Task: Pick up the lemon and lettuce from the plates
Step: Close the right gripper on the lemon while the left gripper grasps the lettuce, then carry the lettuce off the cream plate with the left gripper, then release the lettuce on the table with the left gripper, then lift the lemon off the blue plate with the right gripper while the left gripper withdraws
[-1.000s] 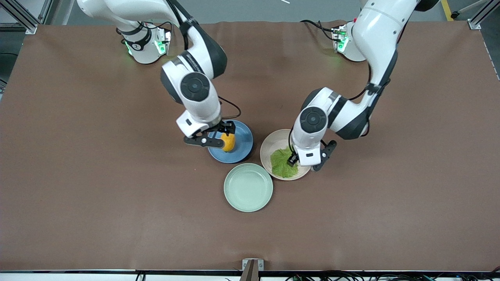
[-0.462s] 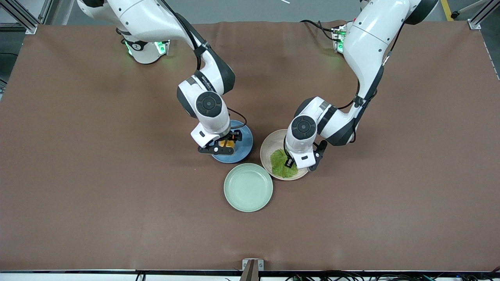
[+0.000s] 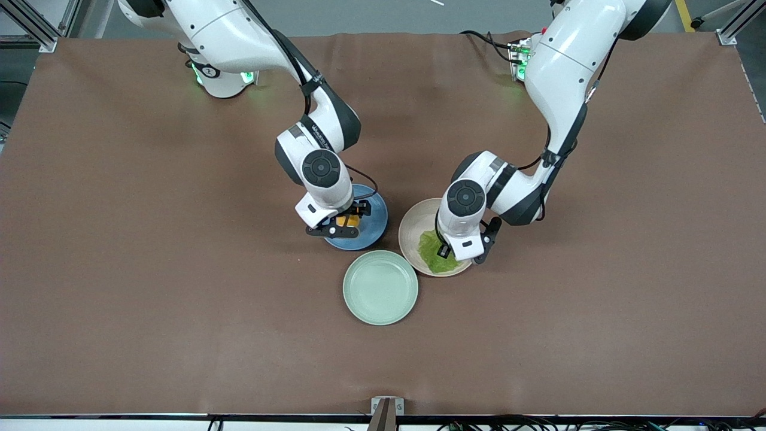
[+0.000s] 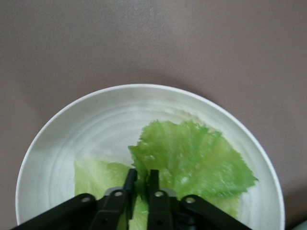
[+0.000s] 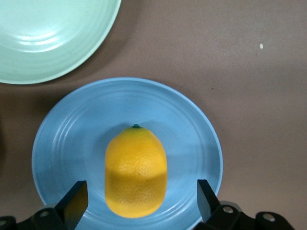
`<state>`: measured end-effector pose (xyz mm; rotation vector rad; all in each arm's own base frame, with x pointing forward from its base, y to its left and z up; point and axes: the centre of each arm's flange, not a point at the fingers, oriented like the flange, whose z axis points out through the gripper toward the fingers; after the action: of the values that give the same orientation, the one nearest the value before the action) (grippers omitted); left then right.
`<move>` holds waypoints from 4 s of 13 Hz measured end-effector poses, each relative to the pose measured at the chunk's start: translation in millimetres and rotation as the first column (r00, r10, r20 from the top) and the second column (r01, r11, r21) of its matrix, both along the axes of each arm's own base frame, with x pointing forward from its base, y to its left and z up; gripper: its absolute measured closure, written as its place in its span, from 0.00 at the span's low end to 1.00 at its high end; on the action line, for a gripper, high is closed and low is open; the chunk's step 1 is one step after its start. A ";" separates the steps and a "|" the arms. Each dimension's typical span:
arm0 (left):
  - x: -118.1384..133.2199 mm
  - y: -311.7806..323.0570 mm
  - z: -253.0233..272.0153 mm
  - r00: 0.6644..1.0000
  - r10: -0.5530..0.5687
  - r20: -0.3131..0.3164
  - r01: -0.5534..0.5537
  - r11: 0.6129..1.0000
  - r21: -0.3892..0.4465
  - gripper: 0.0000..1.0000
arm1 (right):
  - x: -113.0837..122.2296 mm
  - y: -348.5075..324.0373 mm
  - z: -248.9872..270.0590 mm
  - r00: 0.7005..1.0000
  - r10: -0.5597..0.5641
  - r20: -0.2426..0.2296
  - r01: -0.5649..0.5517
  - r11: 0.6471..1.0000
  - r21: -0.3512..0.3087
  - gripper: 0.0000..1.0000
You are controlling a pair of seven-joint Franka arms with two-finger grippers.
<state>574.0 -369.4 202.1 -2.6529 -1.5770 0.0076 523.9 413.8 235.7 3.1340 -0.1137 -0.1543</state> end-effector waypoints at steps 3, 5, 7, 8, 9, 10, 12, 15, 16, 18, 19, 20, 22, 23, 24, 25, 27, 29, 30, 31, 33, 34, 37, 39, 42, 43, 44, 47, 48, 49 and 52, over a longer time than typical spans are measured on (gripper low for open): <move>18.0 3.2 41.8 0.996 -0.068 0.064 0.070 0.997 -0.030 0.93 | -6.5 2.2 -8.0 1.000 0.004 0.010 -0.004 1.000 0.011 0.00; 31.1 15.3 98.5 0.984 -0.123 0.132 0.129 0.991 -0.041 0.93 | -9.9 6.6 -8.1 1.000 0.008 0.008 -0.008 1.000 0.015 0.00; 45.7 52.5 143.3 0.970 -0.188 0.155 0.193 0.981 -0.017 0.93 | -10.5 7.1 -10.7 1.000 0.007 0.009 -0.007 1.000 0.018 0.00; 54.2 78.5 154.7 0.964 -0.219 0.153 0.222 0.975 -0.003 0.93 | -10.6 6.8 -12.7 1.000 0.005 0.010 -0.006 1.000 0.019 0.00; 64.0 108.3 158.8 0.959 -0.243 0.147 0.245 0.970 0.009 0.93 | -10.8 6.4 -14.2 1.000 0.005 0.009 -0.005 1.000 0.019 0.00; 73.4 138.9 156.0 0.957 -0.256 0.136 0.257 0.966 0.017 0.93 | -10.8 5.9 -15.0 1.000 0.004 0.010 -0.004 1.000 0.019 0.00; 85.4 193.8 134.8 0.956 -0.279 0.092 0.278 0.960 0.024 0.94 | -10.4 3.5 -17.5 1.000 0.001 0.008 -0.001 1.000 0.015 0.00; 94.4 252.0 85.1 0.962 -0.271 0.017 0.271 0.963 0.011 0.94 | -9.1 1.2 -21.2 1.000 -0.003 0.008 0.003 1.000 0.013 0.05; 95.5 264.5 67.6 0.966 -0.260 -0.003 0.260 0.966 0.005 0.94 | -8.9 1.1 -21.8 1.000 -0.004 0.008 0.004 1.000 0.013 0.12; 96.3 276.7 32.3 0.970 -0.243 -0.023 0.243 0.970 -0.009 0.93 | -8.8 0.8 -23.9 1.000 -0.004 0.007 0.004 1.000 0.013 0.18; 95.9 278.3 18.1 0.970 -0.242 -0.029 0.242 0.970 -0.013 0.92 | -8.6 1.0 -25.5 1.000 -0.005 0.010 0.005 1.000 0.015 0.22; 95.3 278.8 9.2 0.965 -0.261 -0.035 0.262 0.965 0.004 0.84 | -8.0 1.5 -27.2 1.000 -0.005 0.015 0.005 1.000 0.019 0.23; 97.4 278.1 10.9 0.950 -0.312 -0.027 0.313 0.947 0.067 0.62 | -7.4 1.7 -28.6 1.000 -0.006 0.020 0.006 1.000 0.022 0.32; 100.7 275.2 21.0 0.945 -0.326 -0.009 0.326 0.942 0.082 0.49 | -6.6 2.0 -27.7 1.000 -0.007 0.022 0.006 1.000 0.024 0.39; 104.7 272.5 37.8 0.943 -0.333 0.018 0.330 0.940 0.091 0.38 | -5.8 2.3 -26.8 1.000 -0.007 0.025 0.007 1.000 0.026 0.39; 109.1 270.9 62.2 0.941 -0.335 0.055 0.328 0.939 0.102 0.29 | -5.1 2.6 -26.0 1.000 -0.008 0.027 0.007 1.000 0.027 0.39; 115.9 268.2 127.7 0.924 -0.354 0.145 0.336 0.932 0.133 0.05 | -1.7 4.1 -21.0 0.999 -0.009 0.034 0.008 0.999 0.033 0.39; 112.0 264.4 189.6 0.872 -0.457 0.173 0.429 0.885 0.179 0.00 | 4.9 4.1 4.6 1.000 -0.011 0.017 0.010 1.000 0.021 0.39; 107.7 265.8 214.0 0.841 -0.518 0.156 0.486 0.850 0.202 0.00 | 10.2 -1.9 34.2 1.000 -0.018 -0.003 0.018 1.000 0.006 0.39; 102.3 268.4 234.7 0.811 -0.571 0.127 0.539 0.814 0.219 0.00 | 17.8 -18.1 76.7 0.999 -0.026 -0.023 0.026 1.000 -0.006 0.39; 90.4 272.4 269.2 0.765 -0.640 0.075 0.616 0.760 0.207 0.00 | 34.3 -86.7 169.3 0.999 0.006 -0.052 -0.006 1.000 -0.005 0.39; 84.8 275.1 286.7 0.748 -0.662 0.051 0.645 0.743 0.176 0.00 | 41.9 -137.2 207.2 0.997 0.027 -0.069 -0.027 1.000 0.002 0.39; 70.6 282.5 332.8 0.706 -0.708 -0.018 0.706 0.702 0.091 0.00 | 62.5 -296.3 243.5 0.992 0.059 -0.108 -0.055 0.998 0.043 0.39; 61.3 291.6 363.1 0.677 -0.736 0.008 0.734 0.676 0.056 0.00 | 71.4 -385.3 222.5 0.990 0.066 -0.126 -0.058 0.996 0.064 0.39; 28.5 312.2 405.3 0.615 -0.789 0.002 0.789 0.615 0.002 0.00 | 74.9 -456.9 177.8 0.992 0.051 -0.113 -0.047 0.998 0.041 0.39; 15.5 316.2 416.7 0.597 -0.802 -0.010 0.802 0.597 -0.014 0.00 | 74.7 -463.9 156.8 0.994 0.048 -0.099 -0.045 0.998 0.033 0.39; 2.0 319.7 427.0 0.576 -0.817 -0.023 0.817 0.576 -0.026 0.00 | 73.4 -467.5 130.6 0.995 0.052 -0.084 -0.050 0.998 0.027 0.39; -30.6 328.8 435.4 0.553 -0.832 -0.049 0.831 0.555 -0.046 0.00 | 69.5 -479.6 58.2 0.995 0.071 -0.069 -0.070 0.997 0.026 0.39; -37.8 329.2 433.1 0.552 -0.832 -0.056 0.831 0.554 -0.051 0.00 | 69.6 -484.6 39.6 0.995 0.067 -0.068 -0.065 0.998 0.026 0.39; -42.3 327.7 431.2 0.549 -0.833 -0.058 0.832 0.552 -0.057 0.00 | 69.9 -489.8 23.3 0.996 0.061 -0.065 -0.059 0.998 0.026 0.39; -45.1 324.2 427.1 0.544 -0.837 -0.050 0.834 0.547 -0.075 0.00 | 68.7 -496.5 -12.1 0.997 0.058 -0.053 -0.057 0.998 0.025 0.39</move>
<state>528.9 -45.1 629.1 -3.0816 -0.1198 0.1049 592.6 -82.7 223.6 3.1493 -0.0219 -0.2412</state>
